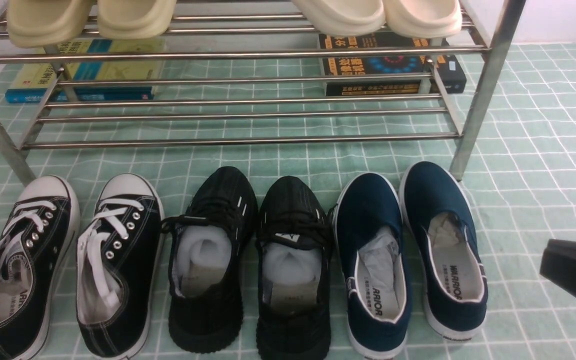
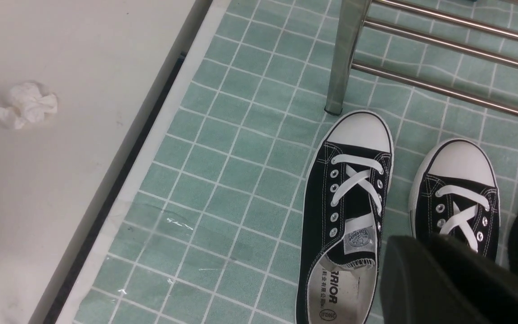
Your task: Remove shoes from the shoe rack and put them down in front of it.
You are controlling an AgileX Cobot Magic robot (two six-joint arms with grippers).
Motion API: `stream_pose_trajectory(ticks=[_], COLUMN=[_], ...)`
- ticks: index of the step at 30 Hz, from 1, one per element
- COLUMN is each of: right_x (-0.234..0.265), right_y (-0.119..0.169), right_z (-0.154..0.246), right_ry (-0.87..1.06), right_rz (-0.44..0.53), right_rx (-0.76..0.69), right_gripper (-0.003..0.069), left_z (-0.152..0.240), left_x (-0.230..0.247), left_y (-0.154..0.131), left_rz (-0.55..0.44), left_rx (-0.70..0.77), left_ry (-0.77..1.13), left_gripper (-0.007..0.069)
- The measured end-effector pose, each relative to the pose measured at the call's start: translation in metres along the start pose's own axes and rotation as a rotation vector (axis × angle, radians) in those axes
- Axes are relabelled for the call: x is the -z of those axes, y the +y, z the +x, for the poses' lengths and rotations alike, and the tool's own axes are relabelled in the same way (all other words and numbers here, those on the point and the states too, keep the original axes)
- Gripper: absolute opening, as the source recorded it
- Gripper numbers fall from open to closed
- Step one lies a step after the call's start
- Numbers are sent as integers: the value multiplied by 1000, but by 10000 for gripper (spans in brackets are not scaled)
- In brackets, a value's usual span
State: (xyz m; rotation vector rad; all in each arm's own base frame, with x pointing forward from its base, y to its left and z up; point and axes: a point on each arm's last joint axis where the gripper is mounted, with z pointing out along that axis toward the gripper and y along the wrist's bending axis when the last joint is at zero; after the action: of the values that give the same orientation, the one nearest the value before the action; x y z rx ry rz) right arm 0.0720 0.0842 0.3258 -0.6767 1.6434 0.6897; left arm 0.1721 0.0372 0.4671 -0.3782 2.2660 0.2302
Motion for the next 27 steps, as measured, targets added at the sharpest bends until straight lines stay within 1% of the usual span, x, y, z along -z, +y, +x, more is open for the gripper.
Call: stream_pose_trajectory(ticks=[12,15,16,17,19,20,21,27], right_x=[10,14,14,15,17,17,19,33], right_y=[0,-4,-4,-9,-15,-16,-20,-34], right_z=[-3,-5,-4,-2,5,6,17,79], right_ry=[-46,-65,-67,-80,-83,-81,-72,-36], right_rz=[-3,24,40,91,154,156,201,386], right_rx=[0,-5,-6,-12,-19,-20,-26,-59], right_gripper=[18,22,22,24,27,27,27,36], left_z=[0,0,0,0,0,0,0,1], left_x=[0,0,0,0,0,0,0,0], left_y=[0,0,0,0,0,-1,-1,-4], left_rz=[1,1,1,3,5,7,14,43], left_rx=[0,0,0,1,2,2,5,15], left_ry=[0,0,0,1,1,1,3,9], left_gripper=[71,71,71,71,73,73,74,75])
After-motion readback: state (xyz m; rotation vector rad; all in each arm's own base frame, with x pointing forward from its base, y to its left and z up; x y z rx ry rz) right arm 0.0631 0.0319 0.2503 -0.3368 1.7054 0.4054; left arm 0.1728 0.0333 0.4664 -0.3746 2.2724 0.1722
